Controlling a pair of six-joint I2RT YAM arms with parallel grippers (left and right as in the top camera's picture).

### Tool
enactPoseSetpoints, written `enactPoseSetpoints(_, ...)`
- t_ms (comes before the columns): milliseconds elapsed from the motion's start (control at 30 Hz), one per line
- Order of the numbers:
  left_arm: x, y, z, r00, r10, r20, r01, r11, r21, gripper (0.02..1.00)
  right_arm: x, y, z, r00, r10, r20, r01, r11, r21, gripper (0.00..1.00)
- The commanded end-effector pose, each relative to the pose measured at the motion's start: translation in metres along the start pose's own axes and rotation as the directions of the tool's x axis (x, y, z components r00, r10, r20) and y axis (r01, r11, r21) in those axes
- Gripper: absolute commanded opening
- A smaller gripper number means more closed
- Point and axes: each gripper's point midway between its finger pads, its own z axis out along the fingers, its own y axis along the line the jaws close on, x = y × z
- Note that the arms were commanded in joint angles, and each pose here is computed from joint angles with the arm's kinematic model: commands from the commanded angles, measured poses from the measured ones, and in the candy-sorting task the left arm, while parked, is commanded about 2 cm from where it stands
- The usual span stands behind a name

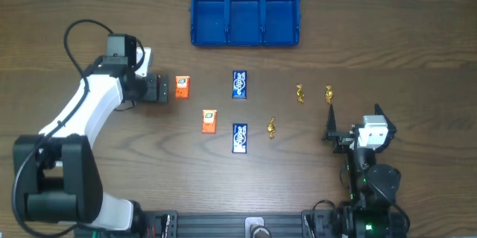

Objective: Sort Candies Into Trays

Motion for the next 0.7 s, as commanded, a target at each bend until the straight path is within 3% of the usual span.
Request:
enactPoseSetpoints(33, -0.001, 0.007, 0.015, 1.0, -0.013, -0.023, 0.012, 0.999, -0.03, 0.985, 0.001, 0.003, 0.0, 1.0, -0.008, -0.004, 0.008, 1.0, -0.014, 0.998)
enactPoseSetpoints(500, -0.012, 0.017, 0.032, 1.0, -0.016, -0.012, 0.015, 0.997, -0.081, 0.89, 0.001, 0.003, 0.0, 1.0, -0.008, -0.004, 0.008, 1.0, -0.014, 0.998)
enactPoseSetpoints(700, -0.013, 0.016, 0.035, 1.0, -0.015, -0.009, 0.014, 0.997, -0.08, 0.79, 0.001, 0.003, 0.0, 1.0, -0.008, -0.004, 0.008, 1.0, -0.014, 0.998)
